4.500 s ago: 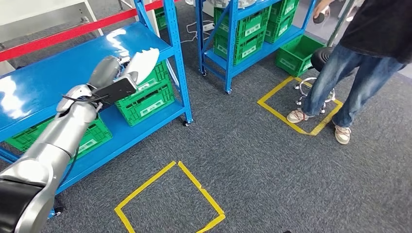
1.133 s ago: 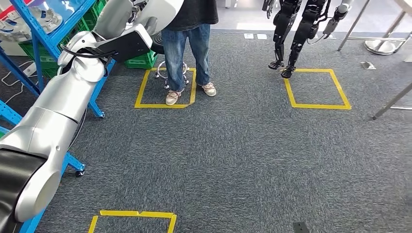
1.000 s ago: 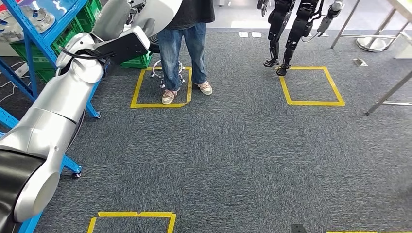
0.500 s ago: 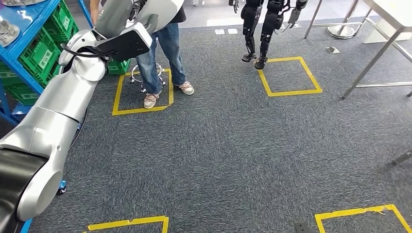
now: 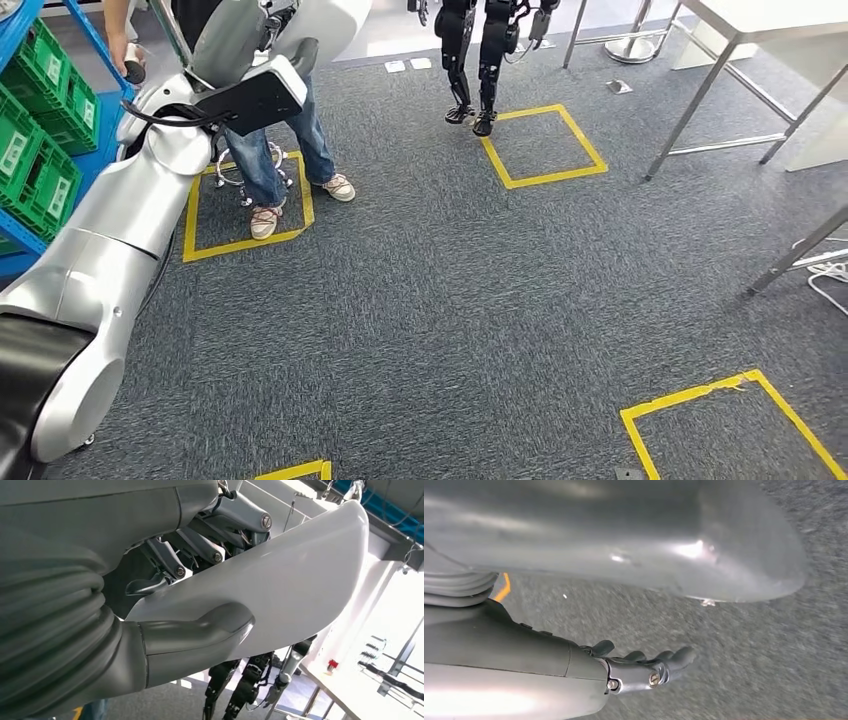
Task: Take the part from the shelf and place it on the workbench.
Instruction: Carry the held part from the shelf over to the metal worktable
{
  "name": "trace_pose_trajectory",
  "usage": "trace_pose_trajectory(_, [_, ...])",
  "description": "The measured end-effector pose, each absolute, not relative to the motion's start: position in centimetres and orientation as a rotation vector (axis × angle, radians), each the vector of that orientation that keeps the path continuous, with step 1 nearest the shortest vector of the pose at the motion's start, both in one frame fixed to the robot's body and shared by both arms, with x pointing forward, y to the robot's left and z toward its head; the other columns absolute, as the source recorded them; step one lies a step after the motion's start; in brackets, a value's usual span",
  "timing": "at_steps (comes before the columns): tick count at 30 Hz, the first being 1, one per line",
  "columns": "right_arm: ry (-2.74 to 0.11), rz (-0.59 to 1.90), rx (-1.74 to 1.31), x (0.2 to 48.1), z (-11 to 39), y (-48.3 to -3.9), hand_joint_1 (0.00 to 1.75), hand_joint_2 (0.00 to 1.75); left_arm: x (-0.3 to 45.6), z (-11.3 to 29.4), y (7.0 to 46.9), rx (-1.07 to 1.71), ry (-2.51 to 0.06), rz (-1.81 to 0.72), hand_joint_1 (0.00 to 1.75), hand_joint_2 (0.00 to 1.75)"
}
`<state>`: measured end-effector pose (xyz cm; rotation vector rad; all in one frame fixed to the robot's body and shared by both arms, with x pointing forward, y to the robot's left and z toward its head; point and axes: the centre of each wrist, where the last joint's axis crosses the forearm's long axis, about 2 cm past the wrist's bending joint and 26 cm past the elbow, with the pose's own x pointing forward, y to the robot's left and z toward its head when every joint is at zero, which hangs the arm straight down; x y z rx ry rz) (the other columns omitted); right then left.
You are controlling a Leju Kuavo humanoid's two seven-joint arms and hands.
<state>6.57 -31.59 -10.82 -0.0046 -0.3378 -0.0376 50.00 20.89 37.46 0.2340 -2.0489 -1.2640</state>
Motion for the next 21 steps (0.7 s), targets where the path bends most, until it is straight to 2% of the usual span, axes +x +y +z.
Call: trace_pose_trajectory(21, [-0.340,-0.037,-0.007,6.69,-10.79,-31.76,0.00,0.00,49.96,37.35,20.24,0.214,-2.054,-1.273,1.75,1.75])
